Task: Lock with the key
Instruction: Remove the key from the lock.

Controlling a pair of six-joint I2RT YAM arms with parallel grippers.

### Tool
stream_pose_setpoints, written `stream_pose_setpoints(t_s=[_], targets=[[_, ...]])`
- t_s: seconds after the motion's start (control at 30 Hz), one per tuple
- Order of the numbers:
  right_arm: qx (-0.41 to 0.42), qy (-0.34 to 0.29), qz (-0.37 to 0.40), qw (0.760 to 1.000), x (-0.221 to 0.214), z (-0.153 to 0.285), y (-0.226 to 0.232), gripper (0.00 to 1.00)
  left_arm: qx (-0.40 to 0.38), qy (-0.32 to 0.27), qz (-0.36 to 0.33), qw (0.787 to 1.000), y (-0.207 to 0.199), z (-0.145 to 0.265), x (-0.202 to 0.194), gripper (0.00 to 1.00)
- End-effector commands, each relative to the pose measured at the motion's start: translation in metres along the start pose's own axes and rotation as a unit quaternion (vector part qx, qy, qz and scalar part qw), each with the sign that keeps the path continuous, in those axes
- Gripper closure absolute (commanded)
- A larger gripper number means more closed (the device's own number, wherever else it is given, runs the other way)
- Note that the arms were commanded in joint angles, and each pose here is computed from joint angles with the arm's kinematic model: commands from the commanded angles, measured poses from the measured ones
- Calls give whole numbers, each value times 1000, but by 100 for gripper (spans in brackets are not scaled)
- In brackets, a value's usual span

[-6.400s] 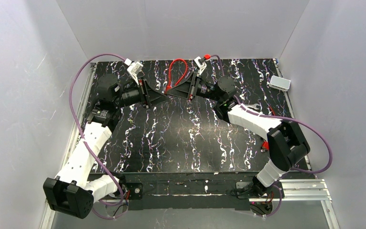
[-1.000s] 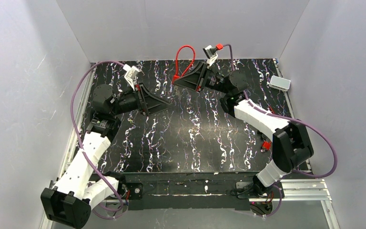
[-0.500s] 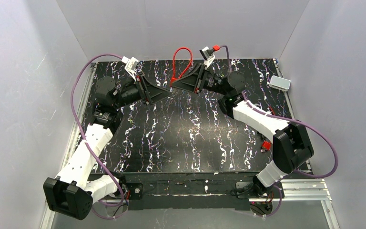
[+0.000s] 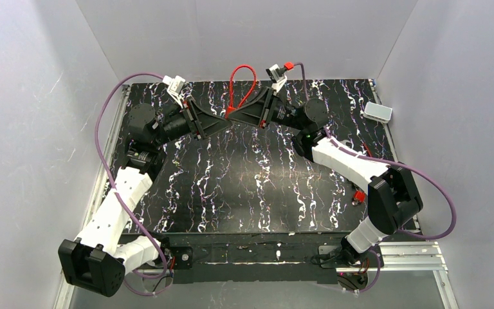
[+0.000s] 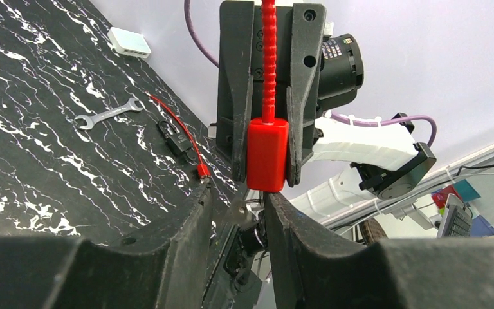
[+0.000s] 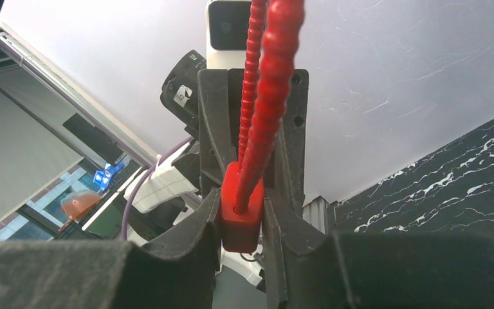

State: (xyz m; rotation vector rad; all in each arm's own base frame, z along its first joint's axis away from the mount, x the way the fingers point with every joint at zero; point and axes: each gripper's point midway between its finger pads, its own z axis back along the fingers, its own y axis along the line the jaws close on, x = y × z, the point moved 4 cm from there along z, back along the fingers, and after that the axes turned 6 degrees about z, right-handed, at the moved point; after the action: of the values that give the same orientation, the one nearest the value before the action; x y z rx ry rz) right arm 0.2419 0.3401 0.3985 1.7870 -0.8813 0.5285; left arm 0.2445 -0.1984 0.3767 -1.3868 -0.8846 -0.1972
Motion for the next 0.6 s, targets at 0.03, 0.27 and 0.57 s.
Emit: stream_pose_setpoints(t_s=[0.03,0.27,0.57], targets=[[42,-31,46,998,17,-7,24,99,-21,-13,-13,1000,-15,-1,9,71],[37,-30,44,998,15,-8,18,99,-34,-9,0,999,-19,-3,5,76],[36,-31,40,998,14,-10,14,99,-47,6,8,999,-21,-5,-2,83]])
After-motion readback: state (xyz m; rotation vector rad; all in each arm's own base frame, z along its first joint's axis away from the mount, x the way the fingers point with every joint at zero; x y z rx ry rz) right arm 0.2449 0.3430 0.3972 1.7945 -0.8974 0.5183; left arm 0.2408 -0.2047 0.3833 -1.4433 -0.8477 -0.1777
